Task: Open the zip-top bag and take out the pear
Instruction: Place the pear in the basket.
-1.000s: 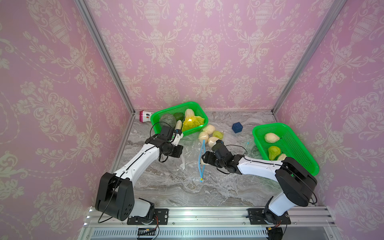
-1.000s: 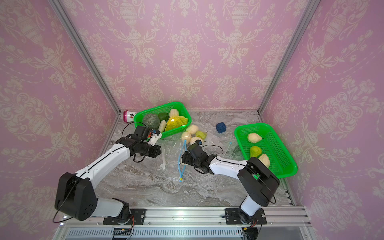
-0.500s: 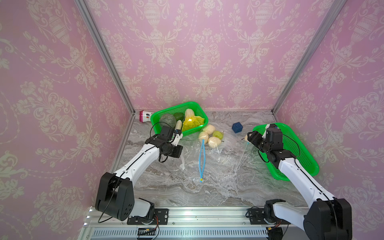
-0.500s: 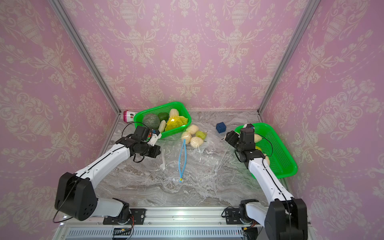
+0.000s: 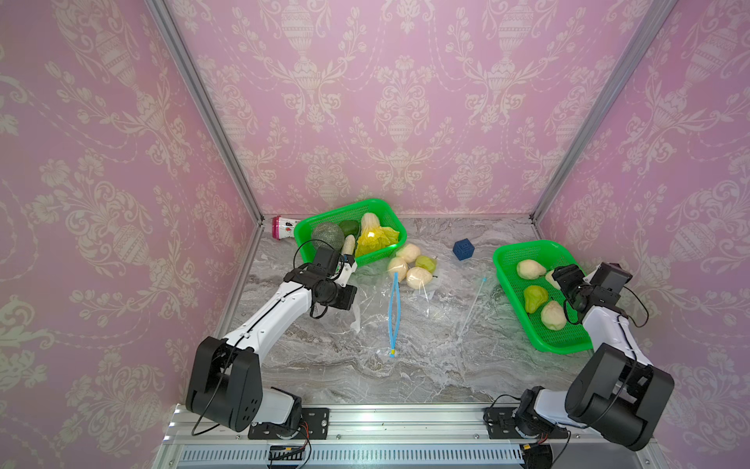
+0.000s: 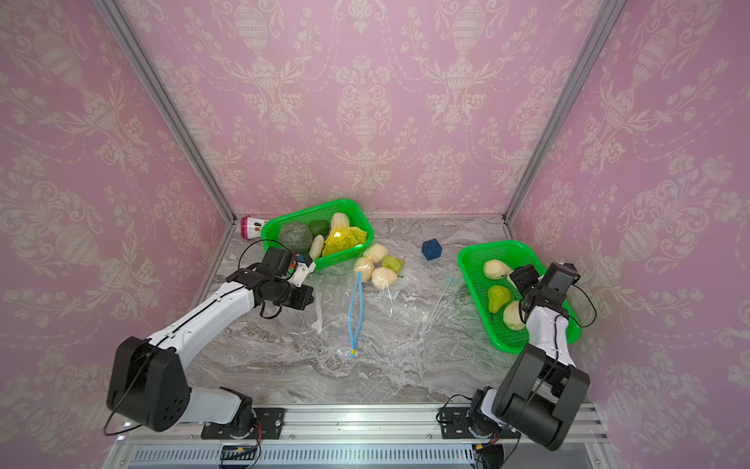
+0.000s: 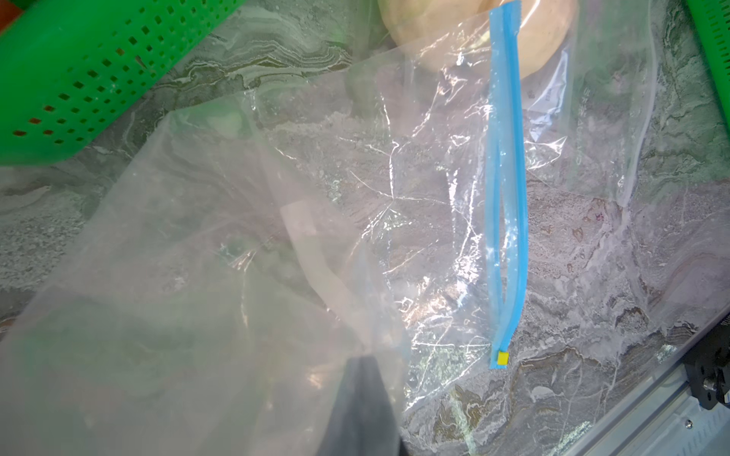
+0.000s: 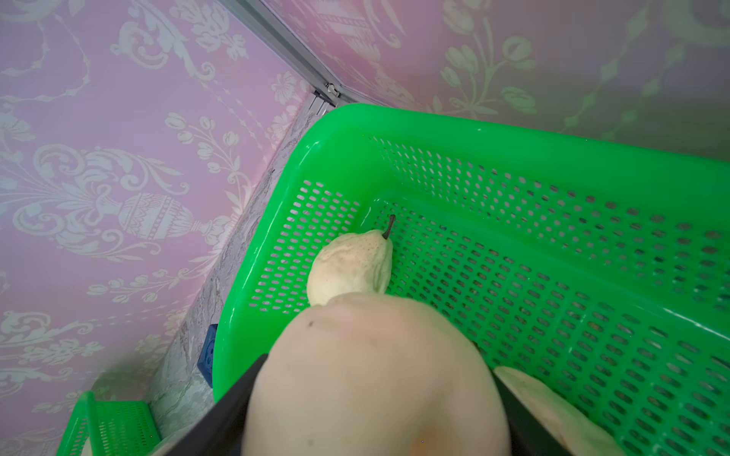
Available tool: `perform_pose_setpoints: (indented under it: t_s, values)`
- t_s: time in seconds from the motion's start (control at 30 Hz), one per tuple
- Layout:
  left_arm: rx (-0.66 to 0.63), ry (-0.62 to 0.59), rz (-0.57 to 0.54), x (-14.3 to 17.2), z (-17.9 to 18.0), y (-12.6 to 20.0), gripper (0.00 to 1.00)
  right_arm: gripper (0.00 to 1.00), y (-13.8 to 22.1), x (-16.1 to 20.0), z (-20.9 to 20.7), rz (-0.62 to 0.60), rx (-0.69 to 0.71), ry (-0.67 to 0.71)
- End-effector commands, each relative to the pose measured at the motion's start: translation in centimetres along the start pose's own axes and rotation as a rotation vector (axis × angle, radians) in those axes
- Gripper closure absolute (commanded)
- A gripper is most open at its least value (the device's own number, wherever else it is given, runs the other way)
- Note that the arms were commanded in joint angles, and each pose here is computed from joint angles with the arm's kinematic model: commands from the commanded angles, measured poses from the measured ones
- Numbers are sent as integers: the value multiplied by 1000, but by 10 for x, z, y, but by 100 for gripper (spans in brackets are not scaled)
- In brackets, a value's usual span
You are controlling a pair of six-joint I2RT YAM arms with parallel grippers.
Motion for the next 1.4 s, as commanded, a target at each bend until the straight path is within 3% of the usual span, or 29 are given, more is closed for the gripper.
perform_pose_setpoints:
  t_s: [0.0, 0.47, 0.8, 0.93, 1.13, 1.23, 1.37]
  values:
    - [-21, -20, 18, 5, 5, -2, 100, 34, -4, -10, -9, -39, 3, 1]
    - [-33, -1, -2, 5, 5, 4, 100, 26, -35, 0, -43, -8, 63, -43]
    - [-122, 174, 0, -1, 19, 37, 100, 14, -52, 5, -48, 31, 56, 56]
    - [-180, 218, 9, 4, 29, 54, 100, 13, -36, -4, -32, -12, 32, 110]
    - [-341, 307, 16, 15, 68, 83, 100, 12, 5, -16, 22, -113, 26, 318]
    - [-421, 398, 8, 18, 98, 97, 100, 12, 19, -7, 67, -117, -73, 407]
    - [-542, 515, -37, 16, 145, 126, 100, 14, 25, 25, 123, -31, -261, 473]
Point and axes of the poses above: each gripper's point midway between its finger pads, its own y axis back along the fingers, its own z axis along the line the jaws close on, x = y × z, the point moved 4 cm from there along y, back along the fingers, and after that the axes turned 2 degrees about y, right-handed, at the moved point
